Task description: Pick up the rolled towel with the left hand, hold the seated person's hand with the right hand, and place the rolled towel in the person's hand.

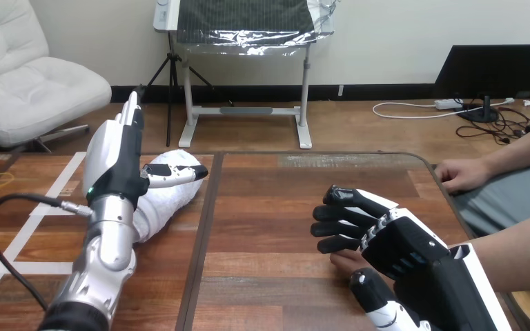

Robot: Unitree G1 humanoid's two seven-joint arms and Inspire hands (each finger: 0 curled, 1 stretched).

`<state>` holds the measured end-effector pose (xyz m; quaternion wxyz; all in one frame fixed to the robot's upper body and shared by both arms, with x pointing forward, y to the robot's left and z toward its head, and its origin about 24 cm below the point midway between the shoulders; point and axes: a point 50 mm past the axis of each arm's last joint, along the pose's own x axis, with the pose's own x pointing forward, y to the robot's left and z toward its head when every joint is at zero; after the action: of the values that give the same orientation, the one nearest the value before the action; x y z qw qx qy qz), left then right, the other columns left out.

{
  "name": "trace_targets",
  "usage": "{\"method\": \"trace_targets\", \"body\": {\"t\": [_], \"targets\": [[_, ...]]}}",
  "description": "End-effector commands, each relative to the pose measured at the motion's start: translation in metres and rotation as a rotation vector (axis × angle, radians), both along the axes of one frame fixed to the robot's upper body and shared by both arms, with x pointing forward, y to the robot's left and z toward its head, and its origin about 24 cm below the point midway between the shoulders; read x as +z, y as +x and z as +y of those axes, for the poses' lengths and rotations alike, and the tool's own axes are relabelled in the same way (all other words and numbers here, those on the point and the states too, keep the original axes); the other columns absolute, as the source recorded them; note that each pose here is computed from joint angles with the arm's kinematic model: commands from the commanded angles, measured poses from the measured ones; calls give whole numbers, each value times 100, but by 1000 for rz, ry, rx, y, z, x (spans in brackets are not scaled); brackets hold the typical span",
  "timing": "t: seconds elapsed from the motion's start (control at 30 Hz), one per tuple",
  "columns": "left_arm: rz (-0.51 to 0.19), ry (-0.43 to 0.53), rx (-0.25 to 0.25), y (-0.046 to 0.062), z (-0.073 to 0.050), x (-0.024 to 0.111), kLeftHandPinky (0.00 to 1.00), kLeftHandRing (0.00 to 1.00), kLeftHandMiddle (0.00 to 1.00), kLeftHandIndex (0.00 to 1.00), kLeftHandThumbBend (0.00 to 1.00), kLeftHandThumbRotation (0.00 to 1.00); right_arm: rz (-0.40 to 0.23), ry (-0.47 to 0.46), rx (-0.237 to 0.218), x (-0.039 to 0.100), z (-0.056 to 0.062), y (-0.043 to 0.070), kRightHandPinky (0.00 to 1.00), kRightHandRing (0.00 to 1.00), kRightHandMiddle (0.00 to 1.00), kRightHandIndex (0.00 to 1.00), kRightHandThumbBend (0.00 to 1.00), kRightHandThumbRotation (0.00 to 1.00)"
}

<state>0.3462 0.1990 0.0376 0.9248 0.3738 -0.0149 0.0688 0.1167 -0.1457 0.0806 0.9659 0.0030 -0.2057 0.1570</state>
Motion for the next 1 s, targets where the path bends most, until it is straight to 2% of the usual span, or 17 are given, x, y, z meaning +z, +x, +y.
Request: {"method": "trace_targets", "body": {"t": [0.0,0.53,0.97], "targets": [[-92,70,13,20,0,31,99,100,100,99,92,22,-84,9,7,12,2,7,63,70,74,77,50,53],[-35,96,56,27,0,31,100,100,100,100,92,29,-78,12,13,13,1,8,62,70,74,77,53,54],[30,161,86,30,1,28,100,100,100,100,96,35,-81,8,11,12,1,8,62,70,74,77,52,54]]}}
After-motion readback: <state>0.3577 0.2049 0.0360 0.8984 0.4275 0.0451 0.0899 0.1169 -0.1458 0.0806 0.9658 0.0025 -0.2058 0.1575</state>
